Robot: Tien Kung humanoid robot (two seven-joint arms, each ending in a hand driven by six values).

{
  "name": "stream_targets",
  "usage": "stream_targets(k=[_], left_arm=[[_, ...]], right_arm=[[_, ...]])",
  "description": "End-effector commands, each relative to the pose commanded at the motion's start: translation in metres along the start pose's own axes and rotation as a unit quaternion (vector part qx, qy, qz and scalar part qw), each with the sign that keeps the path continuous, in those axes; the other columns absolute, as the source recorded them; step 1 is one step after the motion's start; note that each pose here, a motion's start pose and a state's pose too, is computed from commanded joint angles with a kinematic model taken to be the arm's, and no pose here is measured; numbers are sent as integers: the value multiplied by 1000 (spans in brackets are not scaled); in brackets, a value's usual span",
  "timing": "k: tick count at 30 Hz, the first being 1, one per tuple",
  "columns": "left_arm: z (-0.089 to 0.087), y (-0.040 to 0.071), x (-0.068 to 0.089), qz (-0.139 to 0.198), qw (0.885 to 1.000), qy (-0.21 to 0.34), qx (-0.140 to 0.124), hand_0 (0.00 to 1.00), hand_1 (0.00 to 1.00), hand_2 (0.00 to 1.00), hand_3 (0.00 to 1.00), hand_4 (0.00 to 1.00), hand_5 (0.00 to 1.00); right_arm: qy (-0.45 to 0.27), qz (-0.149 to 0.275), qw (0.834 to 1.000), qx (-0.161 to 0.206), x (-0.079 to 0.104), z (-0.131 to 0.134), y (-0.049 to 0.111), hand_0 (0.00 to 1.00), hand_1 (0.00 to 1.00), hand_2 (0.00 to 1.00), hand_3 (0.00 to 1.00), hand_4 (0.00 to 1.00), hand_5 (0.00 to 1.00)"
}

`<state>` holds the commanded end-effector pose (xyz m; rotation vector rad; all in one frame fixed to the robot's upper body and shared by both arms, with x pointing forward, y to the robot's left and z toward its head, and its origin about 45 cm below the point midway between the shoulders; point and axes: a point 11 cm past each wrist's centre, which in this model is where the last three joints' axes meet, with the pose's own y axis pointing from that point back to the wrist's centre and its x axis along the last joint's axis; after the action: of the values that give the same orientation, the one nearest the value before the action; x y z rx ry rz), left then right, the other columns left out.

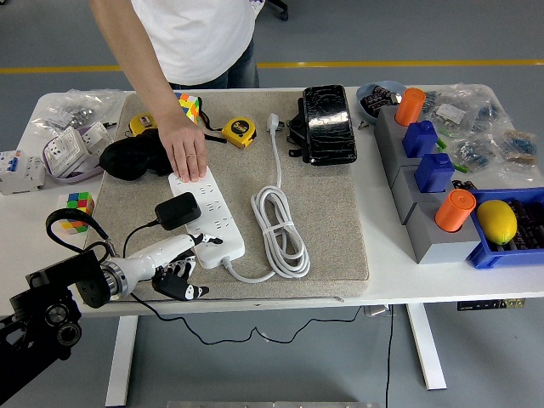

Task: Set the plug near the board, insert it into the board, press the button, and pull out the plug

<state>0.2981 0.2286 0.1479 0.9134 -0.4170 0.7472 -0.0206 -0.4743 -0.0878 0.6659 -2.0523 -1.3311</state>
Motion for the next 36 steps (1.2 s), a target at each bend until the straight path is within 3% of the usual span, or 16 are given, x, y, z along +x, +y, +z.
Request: stream_targets(k=[20,36], left_arm=[[-9,-3,1,-3,1000,-14,27,44,78,165,921,785,2],[-16,-2,-5,-27,998,-12,48,45,80,167,903,786,2]], right_arm=[[-4,-1,1000,0,-2,0,0,567,660,666,549,927,469],[-4,-3,1000,2,-3,-2,0,568,661,665,550,928,468]])
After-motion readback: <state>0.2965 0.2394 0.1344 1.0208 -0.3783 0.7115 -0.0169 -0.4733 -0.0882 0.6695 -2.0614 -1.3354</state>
